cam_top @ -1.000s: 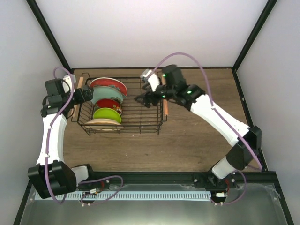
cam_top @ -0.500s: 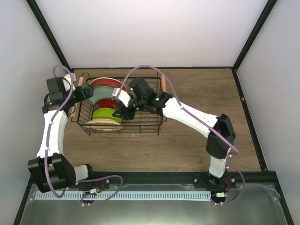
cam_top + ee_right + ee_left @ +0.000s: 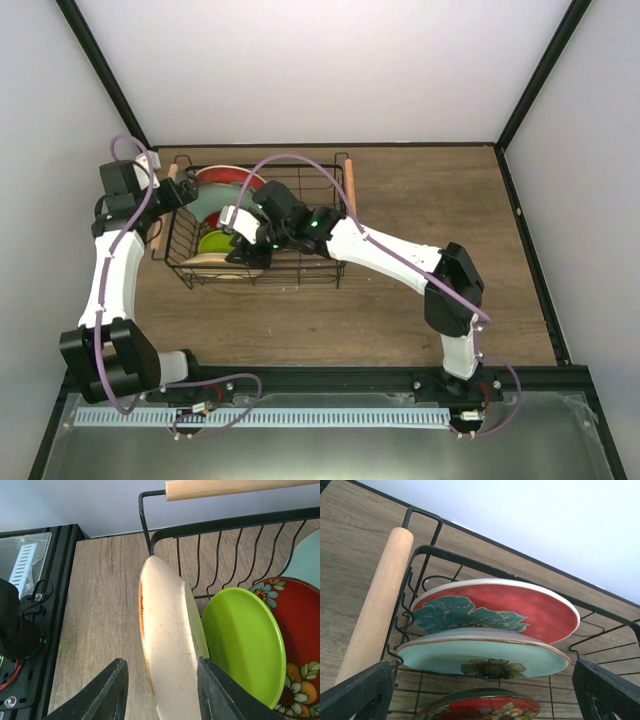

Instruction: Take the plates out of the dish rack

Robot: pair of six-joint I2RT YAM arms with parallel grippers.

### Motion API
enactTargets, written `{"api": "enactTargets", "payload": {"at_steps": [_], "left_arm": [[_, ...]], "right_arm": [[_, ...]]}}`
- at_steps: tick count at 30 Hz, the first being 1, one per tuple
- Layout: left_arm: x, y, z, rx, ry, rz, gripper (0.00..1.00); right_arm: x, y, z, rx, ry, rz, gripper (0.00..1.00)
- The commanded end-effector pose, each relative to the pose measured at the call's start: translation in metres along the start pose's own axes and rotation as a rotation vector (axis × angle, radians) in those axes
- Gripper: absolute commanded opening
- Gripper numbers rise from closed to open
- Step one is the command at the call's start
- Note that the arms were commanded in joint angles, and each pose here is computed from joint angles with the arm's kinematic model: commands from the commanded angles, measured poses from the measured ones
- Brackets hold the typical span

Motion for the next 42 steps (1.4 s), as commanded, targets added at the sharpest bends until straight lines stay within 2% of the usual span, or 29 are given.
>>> {"api": "enactTargets", "payload": {"at_steps": [1,24,28,38,42], "left_arm": [[-0.013,-0.002,-0.001,0.019,-0.038,-0.027,1.00],[-0.012,-0.005,-0.001,0.063,-0.032,-0.096,1.00],[-0.012,-0.005,-0.001,0.066,-0.035,-0.096,1.00],[-0.011,-0.006,-0.002,0.077,-0.047,-0.117,1.00],[-0.011,-0.006,-0.003,0.078,-0.049,-0.117,1.00]], "right_arm": [[-0.016,0.011,0.005,0.010,-0.040,-0.067,0.40],[0.000,0.008,0.056,0.210,0.013,-0.145,0.27],[0.003,0.004,0.061,0.241,0.024,-0.151,0.22],[0.014,0.001,0.064,0.273,0.058,-0.149,0.02],[0.018,0.002,0.062,0.272,0.070,-0.145,0.01]]}}
Point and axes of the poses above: each gripper's point midway between its finger pads, its own z axis out along the fingers, its own y axis along the line the jaws close on, x = y × z, the point moved 10 cm from there along -z, back along the fingers, and after that the axes turned 9 degrees about z, right-handed, at the moved point
